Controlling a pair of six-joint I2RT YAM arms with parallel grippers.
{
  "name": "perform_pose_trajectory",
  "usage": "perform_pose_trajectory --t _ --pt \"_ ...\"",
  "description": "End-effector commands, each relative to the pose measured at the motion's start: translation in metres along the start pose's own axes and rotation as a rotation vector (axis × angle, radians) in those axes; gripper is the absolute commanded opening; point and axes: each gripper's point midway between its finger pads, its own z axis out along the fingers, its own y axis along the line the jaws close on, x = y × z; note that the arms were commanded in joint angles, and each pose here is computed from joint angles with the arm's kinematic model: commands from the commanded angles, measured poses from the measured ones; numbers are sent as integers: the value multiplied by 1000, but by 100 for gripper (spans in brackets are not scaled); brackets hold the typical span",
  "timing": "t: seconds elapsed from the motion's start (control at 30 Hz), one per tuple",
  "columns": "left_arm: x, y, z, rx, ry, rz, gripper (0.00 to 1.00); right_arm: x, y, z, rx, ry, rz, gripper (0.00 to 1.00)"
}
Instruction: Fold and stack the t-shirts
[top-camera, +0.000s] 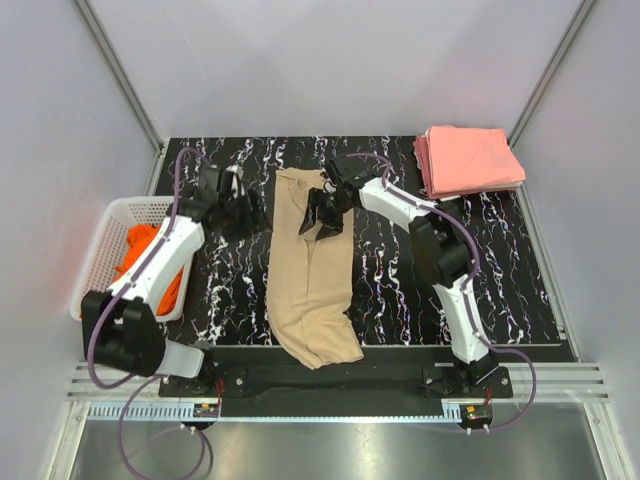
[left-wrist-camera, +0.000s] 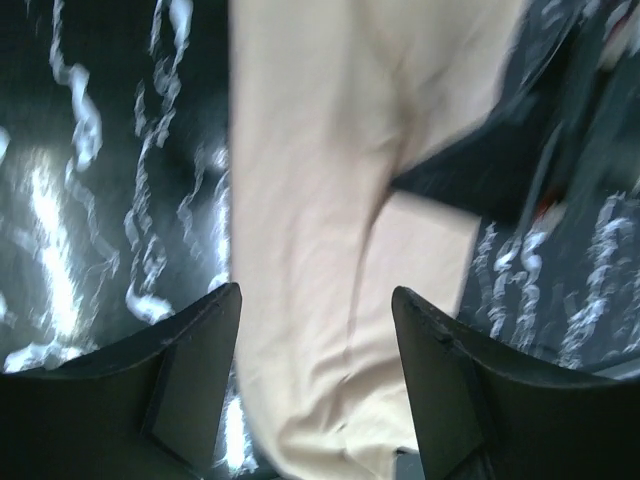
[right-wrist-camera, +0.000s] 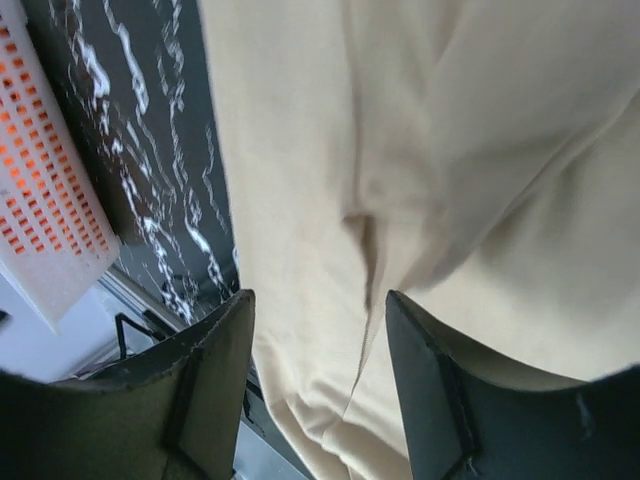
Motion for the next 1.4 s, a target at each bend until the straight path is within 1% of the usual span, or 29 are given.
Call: perform_pose_trajectory --t 0.0,0.03,0.07,0.17,0.2,0.23,0.3,0.33,0.37,0.4,0.43,0.47,0.5,0.57,0.67,0.77,0.83,0.9,0.93,1.07,1.17,1.2,1.23,1.27,1.3,1.33,1.37 --pt "-2 13 -26 -38 -111 49 67 -23 3 2 -116 31 -11 61" --pt "8 19 -25 -49 -99 47 66 -31 4 4 -127 23 -17 61" --pt "10 19 -31 -41 -112 46 66 -34 -9 16 -120 38 0 61" --pt "25 17 -36 -9 -97 33 66 -55 -38 33 -119 34 53 61" --pt "27 17 -37 -5 -95 33 66 -74 -46 30 -124 0 71 60" --pt "33 20 -35 -10 -85 33 66 -78 -63 44 -111 10 104 60" --pt "37 22 -35 -16 -84 39 65 -94 -76 49 -119 -8 143 59" --pt "41 25 -33 -21 -75 36 65 -109 -82 53 -136 -28 160 58" --pt "42 25 -33 -20 -71 38 65 -116 -81 55 -158 -31 159 58" --pt "44 25 -32 -17 -66 33 65 -134 -69 47 -194 -72 129 58" --pt "46 26 -31 -19 -58 29 65 -137 -79 57 -198 -68 144 58" --pt "47 26 -29 -20 -52 27 65 -141 -75 56 -222 -69 145 59" --pt "48 25 -29 -21 -49 27 65 -152 -67 50 -246 -98 127 59" --pt "49 26 -25 -27 -37 30 65 -158 -75 56 -235 -116 148 59" --pt "51 24 -20 -28 -22 38 64 -173 -84 51 -211 -167 176 59" --pt "53 19 -16 -24 -12 44 64 -182 -74 45 -230 -202 166 61" --pt "58 16 -14 -21 1 48 64 -188 -64 35 -257 -219 156 66" --pt "62 12 -15 -12 4 47 64 -194 -45 19 -307 -237 129 69" --pt "65 9 -14 -8 10 46 64 -197 -31 7 -340 -244 114 73" --pt "70 0 -20 23 9 32 64 -208 12 -43 -445 -284 53 79" --pt "79 -4 -22 40 22 14 64 -207 41 -86 -492 -308 0 80" --pt "85 -1 -20 34 34 5 63 -200 34 -84 -472 -286 21 80" --pt "90 -2 -21 37 37 -7 64 -197 49 -113 -469 -327 -25 80" --pt "94 -1 -20 31 41 -14 63 -191 49 -120 -448 -334 -29 80" --pt "103 5 -17 18 58 -25 63 -174 26 -104 -387 -288 23 81" --pt "106 4 -16 21 59 -40 63 -167 37 -133 -367 -340 -13 81" --pt "111 6 -15 18 67 -48 63 -157 32 -136 -340 -340 -2 81"
